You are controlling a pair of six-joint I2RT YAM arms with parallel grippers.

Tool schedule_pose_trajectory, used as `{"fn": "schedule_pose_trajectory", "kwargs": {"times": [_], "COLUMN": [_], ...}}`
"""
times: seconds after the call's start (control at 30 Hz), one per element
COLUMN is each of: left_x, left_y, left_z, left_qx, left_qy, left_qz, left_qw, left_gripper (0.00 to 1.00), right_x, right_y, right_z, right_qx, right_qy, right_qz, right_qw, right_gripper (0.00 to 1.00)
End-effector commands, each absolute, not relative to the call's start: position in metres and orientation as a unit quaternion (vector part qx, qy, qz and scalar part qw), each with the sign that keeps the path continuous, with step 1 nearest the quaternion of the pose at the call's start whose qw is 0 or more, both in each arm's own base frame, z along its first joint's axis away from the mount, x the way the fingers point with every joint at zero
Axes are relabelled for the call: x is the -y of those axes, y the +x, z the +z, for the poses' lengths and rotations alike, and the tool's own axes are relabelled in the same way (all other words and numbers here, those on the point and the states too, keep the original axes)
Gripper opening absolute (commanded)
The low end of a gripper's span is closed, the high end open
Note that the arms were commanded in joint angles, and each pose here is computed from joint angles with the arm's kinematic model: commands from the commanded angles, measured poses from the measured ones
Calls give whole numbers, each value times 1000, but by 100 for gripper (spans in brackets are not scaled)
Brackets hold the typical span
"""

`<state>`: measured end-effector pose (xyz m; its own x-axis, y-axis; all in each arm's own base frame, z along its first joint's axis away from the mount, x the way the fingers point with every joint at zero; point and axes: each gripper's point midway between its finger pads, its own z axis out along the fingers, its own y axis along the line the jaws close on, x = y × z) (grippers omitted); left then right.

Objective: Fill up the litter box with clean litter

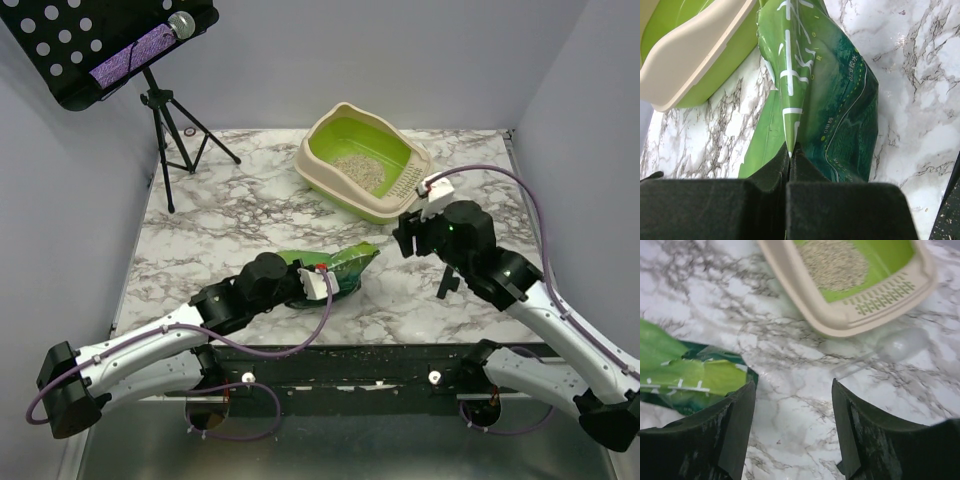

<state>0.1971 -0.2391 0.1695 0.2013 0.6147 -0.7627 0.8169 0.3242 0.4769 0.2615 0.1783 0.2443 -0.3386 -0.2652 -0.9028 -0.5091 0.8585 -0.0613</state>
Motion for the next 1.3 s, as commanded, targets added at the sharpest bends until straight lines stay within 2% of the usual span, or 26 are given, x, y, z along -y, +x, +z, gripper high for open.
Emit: {"fn": "schedule_pose_trajectory", "kwargs": {"times": [0.0, 0.1, 0.23, 0.37, 0.57, 0.77, 1.27], "left_x": [230, 229, 230, 231, 231, 233, 235], "left_y": [203, 208, 213, 217, 220, 222, 220], "left_z": [158, 161, 163, 165, 165, 159, 166], "left_qx": [-644, -651, -658, -667, -680, -700, -694], "left_qy": [566, 554, 539, 529, 514, 504, 496], "left_qz": [-74, -65, -63, -58, -57, -56, -72], "left_qw": [509, 515, 522, 521, 521, 503, 516], "left_gripper": [0, 0, 0, 0, 0, 0, 0], "right_x": [-128, -100, -69, -28, -13, 0, -4], "right_y": [270, 273, 282, 276, 262, 253, 239], "right_z": [247, 227, 178, 125, 90, 69, 33], "right_qx": [-838, -850, -871, -888, -888, -886, -899], "right_qy": [-81, -5, 113, 227, 304, 343, 345], "right_qz": [48, 31, 63, 16, 2, -4, 6], "right_qw": [537, 525, 473, 400, 346, 311, 268], "right_gripper": [75, 79, 76, 73, 71, 68, 63]}}
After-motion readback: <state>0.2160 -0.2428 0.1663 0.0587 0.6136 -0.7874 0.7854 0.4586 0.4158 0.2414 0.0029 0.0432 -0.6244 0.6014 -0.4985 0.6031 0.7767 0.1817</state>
